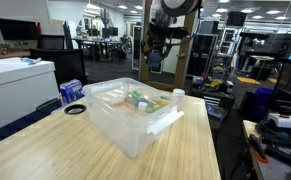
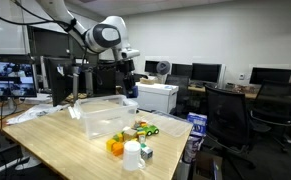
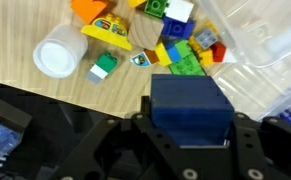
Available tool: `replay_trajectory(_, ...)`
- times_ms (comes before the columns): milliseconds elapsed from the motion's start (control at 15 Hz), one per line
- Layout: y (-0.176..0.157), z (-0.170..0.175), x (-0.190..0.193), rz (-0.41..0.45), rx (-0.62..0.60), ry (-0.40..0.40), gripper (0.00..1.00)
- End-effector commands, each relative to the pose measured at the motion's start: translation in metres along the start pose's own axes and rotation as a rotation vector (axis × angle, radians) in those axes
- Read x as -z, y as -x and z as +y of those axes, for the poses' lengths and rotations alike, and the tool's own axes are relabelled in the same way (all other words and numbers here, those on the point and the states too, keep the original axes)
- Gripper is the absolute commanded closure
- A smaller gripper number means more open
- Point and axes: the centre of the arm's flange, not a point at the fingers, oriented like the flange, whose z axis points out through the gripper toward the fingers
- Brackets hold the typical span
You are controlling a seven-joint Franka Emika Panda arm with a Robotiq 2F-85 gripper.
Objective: Place the blue block on the wooden block
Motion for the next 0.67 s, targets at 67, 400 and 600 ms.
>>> replay_trajectory(67,-0.038,0.033,-0.105,-0.142,-0.158,0.051,0.68)
replay_trajectory(400,-0.009,0.009,-0.182,-0.203,-0.151,0.13,0.68)
replay_trajectory(600,0.011,-0.012,-0.181,-0.165,-0.075,0.172,0.18)
